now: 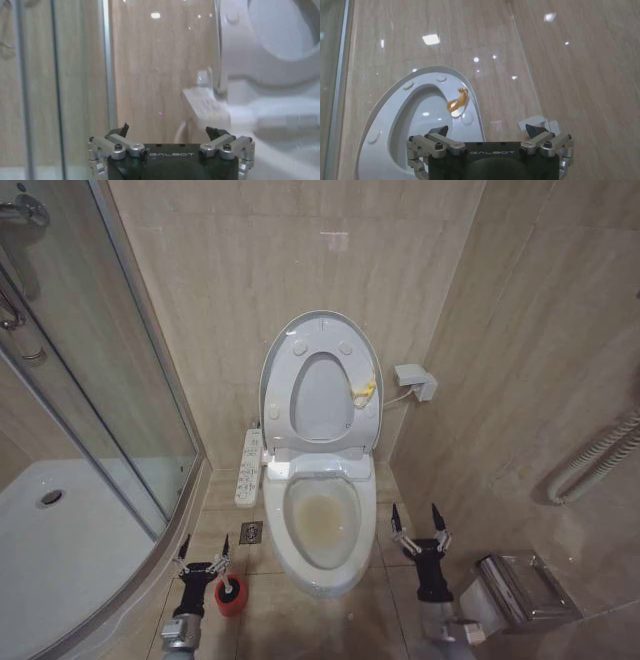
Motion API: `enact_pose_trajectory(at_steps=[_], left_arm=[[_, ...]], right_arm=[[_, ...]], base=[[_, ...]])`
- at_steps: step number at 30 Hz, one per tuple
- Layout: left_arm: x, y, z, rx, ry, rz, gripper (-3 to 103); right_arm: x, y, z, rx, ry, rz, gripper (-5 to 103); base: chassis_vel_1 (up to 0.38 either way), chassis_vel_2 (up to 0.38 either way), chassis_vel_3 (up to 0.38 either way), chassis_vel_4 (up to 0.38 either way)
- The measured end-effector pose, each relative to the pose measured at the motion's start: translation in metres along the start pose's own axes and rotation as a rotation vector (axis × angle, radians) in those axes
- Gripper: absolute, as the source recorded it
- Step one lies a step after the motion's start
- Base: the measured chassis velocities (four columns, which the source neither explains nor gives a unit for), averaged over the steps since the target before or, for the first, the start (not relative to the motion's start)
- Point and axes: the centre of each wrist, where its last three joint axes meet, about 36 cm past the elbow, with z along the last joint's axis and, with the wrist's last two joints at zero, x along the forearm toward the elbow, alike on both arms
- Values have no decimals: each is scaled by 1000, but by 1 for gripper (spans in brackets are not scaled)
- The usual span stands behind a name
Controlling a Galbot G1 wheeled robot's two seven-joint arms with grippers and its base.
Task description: Open the toilet lid, clean the toilet bowl with a toilet brush, close the toilet lid, and flush.
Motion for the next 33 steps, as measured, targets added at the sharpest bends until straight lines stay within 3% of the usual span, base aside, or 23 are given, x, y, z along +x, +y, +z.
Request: enact_pose_trajectory(at_steps=[4,5,8,11,15,22,23,27,33], left_arm=[[7,-4,-37,29,7,-39,100],[11,-7,-59,43,0,-56,100],[17,-13,-79,58,-11,-60,100],[22,-21,-102,86,-41,-55,100],[7,-36,-131,128,-127,12,100],[22,-28,-157,134,-159,-6,100],[22,-28,-157,134,-159,-6,100],[36,-20,-168,120,-164,-40,100],[44,-8,-182,100,-188,-82,100]], right_arm=[[-21,-3,-10,2,-11,-17,100],[-36,-3,-15,2,-20,-21,100],[-56,-5,-18,13,-31,-11,100],[-84,-11,-21,48,-45,13,100],[-122,-49,-23,169,-60,89,100],[-201,-78,0,221,-55,150,100],[-201,-78,0,221,-55,150,100],[-286,-75,15,179,-71,139,100],[-346,-77,25,189,-45,97,100]], base=[[0,0,0,0],[0,0,0,0],[0,0,0,0],[0,0,0,0],[0,0,0,0],[0,0,0,0],[0,0,0,0],[0,0,0,0],[0,0,0,0]])
